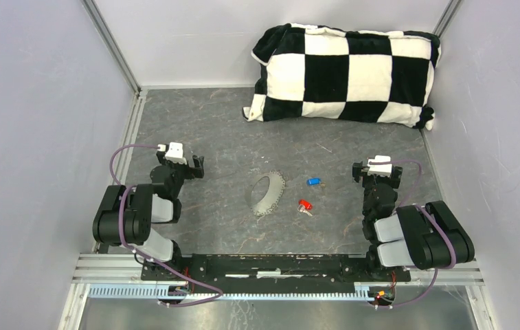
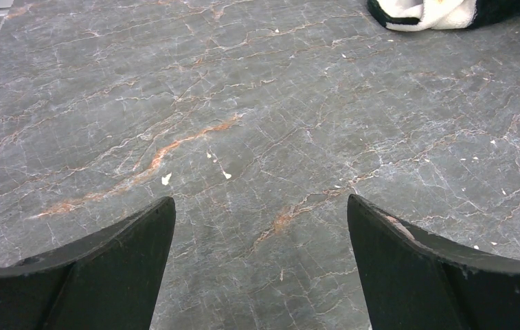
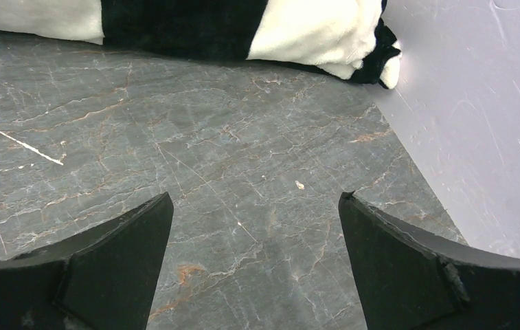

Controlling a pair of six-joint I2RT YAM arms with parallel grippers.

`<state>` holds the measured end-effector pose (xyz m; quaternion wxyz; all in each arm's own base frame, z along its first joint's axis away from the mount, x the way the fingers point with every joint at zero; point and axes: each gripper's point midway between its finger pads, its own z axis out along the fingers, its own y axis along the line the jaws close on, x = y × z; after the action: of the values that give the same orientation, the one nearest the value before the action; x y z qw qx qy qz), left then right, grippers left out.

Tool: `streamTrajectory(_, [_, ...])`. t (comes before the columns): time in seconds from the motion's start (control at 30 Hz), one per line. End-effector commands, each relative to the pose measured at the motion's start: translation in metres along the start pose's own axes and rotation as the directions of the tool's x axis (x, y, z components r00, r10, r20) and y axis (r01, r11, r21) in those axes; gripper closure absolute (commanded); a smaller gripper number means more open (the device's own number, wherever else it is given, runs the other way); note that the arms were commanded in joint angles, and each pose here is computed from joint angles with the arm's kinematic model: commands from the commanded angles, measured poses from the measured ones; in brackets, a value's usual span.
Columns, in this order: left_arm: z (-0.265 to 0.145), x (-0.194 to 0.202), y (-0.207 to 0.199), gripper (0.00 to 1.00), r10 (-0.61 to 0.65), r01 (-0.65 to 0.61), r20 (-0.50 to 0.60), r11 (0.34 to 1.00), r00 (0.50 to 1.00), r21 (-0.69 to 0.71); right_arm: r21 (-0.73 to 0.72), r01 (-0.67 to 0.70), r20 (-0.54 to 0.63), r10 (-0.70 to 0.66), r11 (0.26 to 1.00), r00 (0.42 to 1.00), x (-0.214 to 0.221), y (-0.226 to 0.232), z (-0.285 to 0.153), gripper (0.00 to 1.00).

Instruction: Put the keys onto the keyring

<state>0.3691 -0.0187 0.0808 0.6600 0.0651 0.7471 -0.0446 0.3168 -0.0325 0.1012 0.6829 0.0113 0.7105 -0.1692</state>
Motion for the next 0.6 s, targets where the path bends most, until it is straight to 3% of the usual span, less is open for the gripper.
streamTrajectory(0.0, [0.003, -0.012, 0.002, 0.00, -0.021, 0.022, 0.041, 1.000, 0.999, -0.013, -0.013, 0.026, -0.042, -0.026, 1.000, 0.999, 0.021, -0.005, -0.021, 0.02])
streamTrajectory(0.13, [0.006, -0.024, 0.006, 0.00, -0.031, 0.032, 0.040, 0.999, 0.999, -0.028, 0.029, 0.014, -0.042, -0.013, 0.999, 0.999, 0.019, -0.012, -0.020, 0.02])
streamTrajectory(0.2, [0.019, -0.035, 0.004, 0.00, -0.028, 0.028, -0.045, 1.000, 0.999, 0.002, 0.098, -0.010, -0.061, 0.016, 0.995, 0.998, 0.018, -0.021, -0.018, 0.02])
streamTrajectory(0.3, [0.029, -0.051, -0.014, 0.00, 0.032, -0.006, -0.165, 0.988, 0.986, 0.157, 0.057, 0.003, -0.076, 0.002, 0.998, 0.997, 0.001, -0.013, -0.004, 0.02])
streamTrajectory(0.33, [0.027, -0.051, -0.023, 0.00, 0.054, -0.007, -0.208, 0.975, 0.977, 0.222, 0.066, -0.051, -0.080, 0.056, 0.997, 0.995, -0.003, -0.012, -0.003, 0.02])
streamTrajectory(0.4, [0.014, -0.044, -0.047, 0.00, 0.114, 0.013, -0.303, 0.921, 0.946, 0.389, 0.209, -0.309, -0.049, 0.326, 0.928, 0.944, -0.017, -0.023, 0.003, 0.02])
streamTrajectory(0.57, [-0.033, -0.037, -0.105, 0.00, 0.368, 0.000, -0.337, 0.675, 0.867, 0.738, 0.062, -0.309, -0.298, 0.313, 0.949, 0.902, -0.015, 0.023, 0.022, 0.02])
